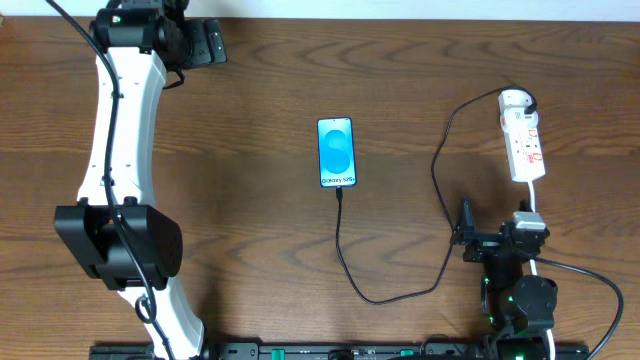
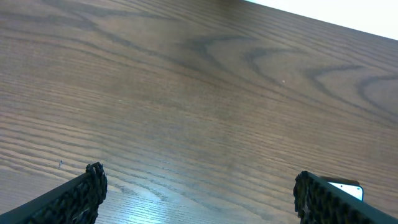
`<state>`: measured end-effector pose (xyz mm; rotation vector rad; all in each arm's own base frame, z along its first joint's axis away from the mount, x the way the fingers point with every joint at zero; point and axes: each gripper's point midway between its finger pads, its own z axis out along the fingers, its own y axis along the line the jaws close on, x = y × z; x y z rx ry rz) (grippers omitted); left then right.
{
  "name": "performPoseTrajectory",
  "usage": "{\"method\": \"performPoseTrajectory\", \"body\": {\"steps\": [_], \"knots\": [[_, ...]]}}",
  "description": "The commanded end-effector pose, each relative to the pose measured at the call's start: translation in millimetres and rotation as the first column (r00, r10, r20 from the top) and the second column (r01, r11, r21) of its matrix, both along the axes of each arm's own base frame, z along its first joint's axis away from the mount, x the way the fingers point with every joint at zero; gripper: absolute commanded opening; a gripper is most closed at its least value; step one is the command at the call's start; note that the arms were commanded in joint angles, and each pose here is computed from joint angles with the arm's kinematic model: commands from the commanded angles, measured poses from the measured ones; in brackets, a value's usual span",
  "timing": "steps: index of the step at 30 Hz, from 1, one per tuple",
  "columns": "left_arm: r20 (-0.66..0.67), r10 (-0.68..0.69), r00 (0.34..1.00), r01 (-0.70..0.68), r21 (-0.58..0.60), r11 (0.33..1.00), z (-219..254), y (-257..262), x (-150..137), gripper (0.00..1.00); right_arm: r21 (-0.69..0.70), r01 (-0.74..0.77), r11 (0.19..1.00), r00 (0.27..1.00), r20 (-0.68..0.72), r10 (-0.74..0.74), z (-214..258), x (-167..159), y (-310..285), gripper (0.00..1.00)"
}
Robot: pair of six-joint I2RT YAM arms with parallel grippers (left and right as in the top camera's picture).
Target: Plug charger to phone and switch on socket
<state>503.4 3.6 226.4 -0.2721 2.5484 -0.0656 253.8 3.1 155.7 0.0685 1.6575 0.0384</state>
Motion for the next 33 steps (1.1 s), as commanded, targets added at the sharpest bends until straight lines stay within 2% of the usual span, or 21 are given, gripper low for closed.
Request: {"method": "performPoseTrajectory", "body": {"steps": [1,9,33], "knots": [[-0.012,0.020,1.000,-0.020,0.001,1.000,-4.9,3.7,-0.4,0.98,-0.068,-0.021,0.997,1.000,0.022,0.023,4.9,-1.7,2.3,0.99],[-0.012,0.020,1.000,-0.020,0.001,1.000,-4.9,3.7,-0.4,0.98,-0.129,-0.051,0.990,0.999,0.010,0.053,0.8,-7.8,5.7,0.99],[-0.012,0.020,1.000,-0.020,0.001,1.000,-4.9,3.7,-0.4,0.98,-0.136,-0.048,0.990,0.999,0.010,0.049,0.9,-7.7,4.0,0.99]]}}
